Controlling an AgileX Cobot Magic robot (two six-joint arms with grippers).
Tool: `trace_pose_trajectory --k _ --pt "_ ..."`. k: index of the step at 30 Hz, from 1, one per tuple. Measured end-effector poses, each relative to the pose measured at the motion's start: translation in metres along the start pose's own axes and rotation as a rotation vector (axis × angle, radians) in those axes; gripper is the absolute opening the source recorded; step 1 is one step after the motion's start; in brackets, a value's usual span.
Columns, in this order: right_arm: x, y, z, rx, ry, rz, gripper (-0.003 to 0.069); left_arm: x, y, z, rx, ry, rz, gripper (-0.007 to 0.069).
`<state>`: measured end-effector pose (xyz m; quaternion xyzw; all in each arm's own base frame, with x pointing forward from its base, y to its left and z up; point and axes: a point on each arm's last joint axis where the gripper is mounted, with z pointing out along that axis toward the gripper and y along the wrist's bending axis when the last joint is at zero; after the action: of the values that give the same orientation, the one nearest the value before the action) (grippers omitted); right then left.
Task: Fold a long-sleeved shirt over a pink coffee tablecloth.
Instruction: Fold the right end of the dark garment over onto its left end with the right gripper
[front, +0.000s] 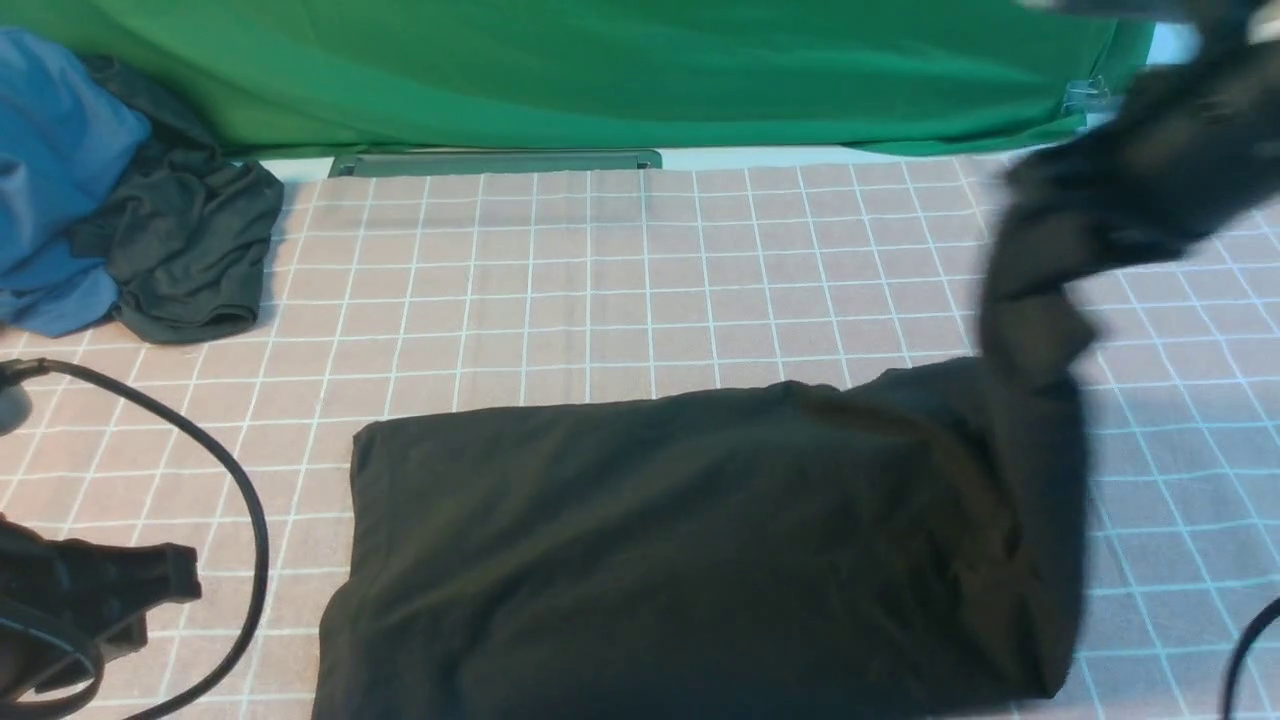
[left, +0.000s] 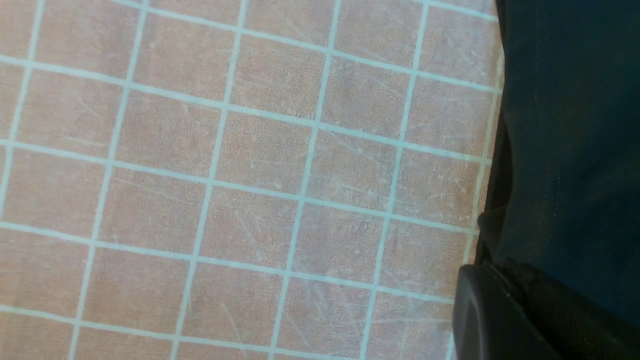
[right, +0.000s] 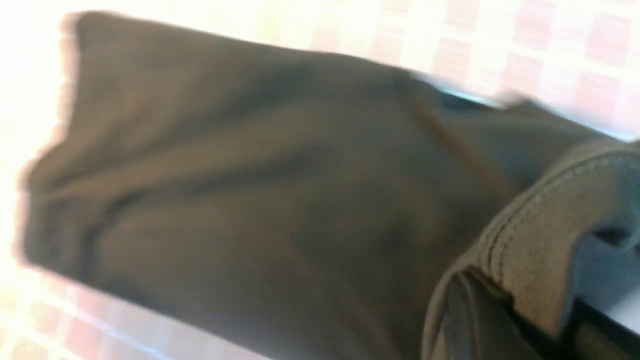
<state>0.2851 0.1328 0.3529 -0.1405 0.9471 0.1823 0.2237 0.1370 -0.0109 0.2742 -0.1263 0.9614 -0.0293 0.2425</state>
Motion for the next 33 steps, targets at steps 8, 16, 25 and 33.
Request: trace_pose_trajectory --k 8,16,25,33 --pt "0.010 0.096 0.078 -0.154 -0.011 -0.141 0.0108 0.000 0.000 0.000 0.001 -0.002 -0.006 0.0013" --pt "0.023 0.145 0.141 -0.209 0.046 -0.206 0.0108 0.000 0.000 0.000 0.001 0.000 -0.008 0.0013" --pt "0.035 0.184 0.190 -0.254 0.085 -0.229 0.0110 0.000 0.000 0.000 0.003 0.002 -0.010 0.0013" --pt "0.049 0.195 0.215 -0.261 0.106 -0.230 0.0197 0.000 0.000 0.000 0.003 0.002 -0.010 0.0013"
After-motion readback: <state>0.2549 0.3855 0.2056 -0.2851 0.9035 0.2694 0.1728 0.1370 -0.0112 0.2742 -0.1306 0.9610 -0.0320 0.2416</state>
